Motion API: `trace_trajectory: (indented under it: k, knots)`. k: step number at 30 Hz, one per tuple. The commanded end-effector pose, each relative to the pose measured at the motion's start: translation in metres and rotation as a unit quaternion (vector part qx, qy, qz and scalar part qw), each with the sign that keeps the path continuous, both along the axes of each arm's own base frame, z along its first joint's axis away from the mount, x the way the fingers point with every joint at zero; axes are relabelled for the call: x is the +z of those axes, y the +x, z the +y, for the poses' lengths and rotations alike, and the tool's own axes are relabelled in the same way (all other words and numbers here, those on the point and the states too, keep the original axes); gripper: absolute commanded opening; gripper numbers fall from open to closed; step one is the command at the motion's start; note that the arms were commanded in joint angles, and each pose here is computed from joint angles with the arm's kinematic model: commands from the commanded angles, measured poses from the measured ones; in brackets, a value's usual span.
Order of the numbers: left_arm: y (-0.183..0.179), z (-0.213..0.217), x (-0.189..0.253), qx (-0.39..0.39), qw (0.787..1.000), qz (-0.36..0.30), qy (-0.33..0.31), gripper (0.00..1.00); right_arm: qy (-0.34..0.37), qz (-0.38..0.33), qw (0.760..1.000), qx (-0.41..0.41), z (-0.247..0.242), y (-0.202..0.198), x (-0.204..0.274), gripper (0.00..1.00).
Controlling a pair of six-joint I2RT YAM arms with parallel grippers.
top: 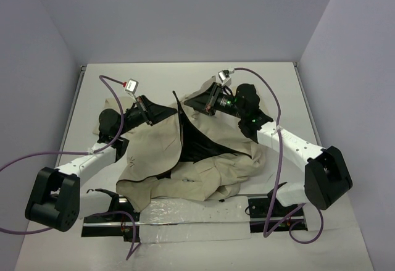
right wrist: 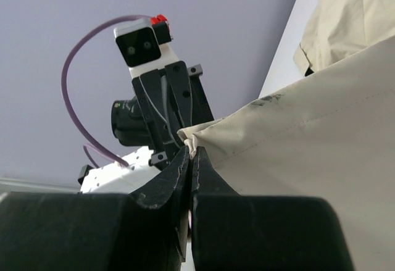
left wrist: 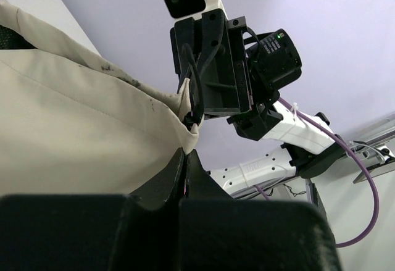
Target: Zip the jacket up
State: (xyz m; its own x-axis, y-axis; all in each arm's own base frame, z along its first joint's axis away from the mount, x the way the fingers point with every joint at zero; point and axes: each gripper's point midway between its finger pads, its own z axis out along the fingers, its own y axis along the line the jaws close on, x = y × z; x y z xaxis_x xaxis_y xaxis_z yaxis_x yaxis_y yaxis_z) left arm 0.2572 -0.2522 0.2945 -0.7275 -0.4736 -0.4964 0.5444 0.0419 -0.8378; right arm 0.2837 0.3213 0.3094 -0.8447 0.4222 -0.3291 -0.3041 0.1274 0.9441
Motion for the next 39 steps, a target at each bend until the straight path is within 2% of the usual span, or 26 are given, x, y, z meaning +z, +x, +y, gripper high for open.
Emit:
trace_trajectory:
  k: [1,15,26,31,32,34,35,39]
  knots:
    - [-0.016,-0.006,0.007,-0.031,0.999,-0.031,-0.004,0.0,0.062,-0.062,0.995,-0.052,-0.012,0.008,0.053,0.0]
    - [-0.013,-0.007,-0.007,-0.02,1.0,-0.015,0.017,0.0,0.102,-0.078,0.99,-0.053,-0.025,0.002,0.078,0.0]
    - [-0.013,-0.01,-0.005,-0.026,0.999,-0.017,0.023,0.0,0.097,-0.075,0.991,-0.063,-0.025,0.009,0.074,0.0]
    - [-0.007,-0.011,-0.013,-0.016,0.999,0.004,0.043,0.02,0.09,-0.076,0.991,-0.059,-0.021,0.013,0.074,0.0]
    - [-0.005,-0.011,-0.014,-0.011,0.999,0.009,0.05,0.08,0.088,-0.075,0.992,-0.057,-0.02,0.013,0.074,0.0]
    - [0.0,-0.01,-0.017,-0.003,0.997,0.02,0.077,0.32,0.077,-0.068,0.993,-0.052,-0.017,0.015,0.068,0.0]
    - [0.003,-0.009,-0.017,0.007,0.995,0.023,0.095,0.53,0.072,-0.067,0.994,-0.047,-0.016,0.014,0.066,0.0]
    - [0.01,-0.002,-0.003,0.036,0.992,0.002,0.125,0.88,0.061,-0.057,0.996,-0.034,-0.013,0.013,0.058,0.0]
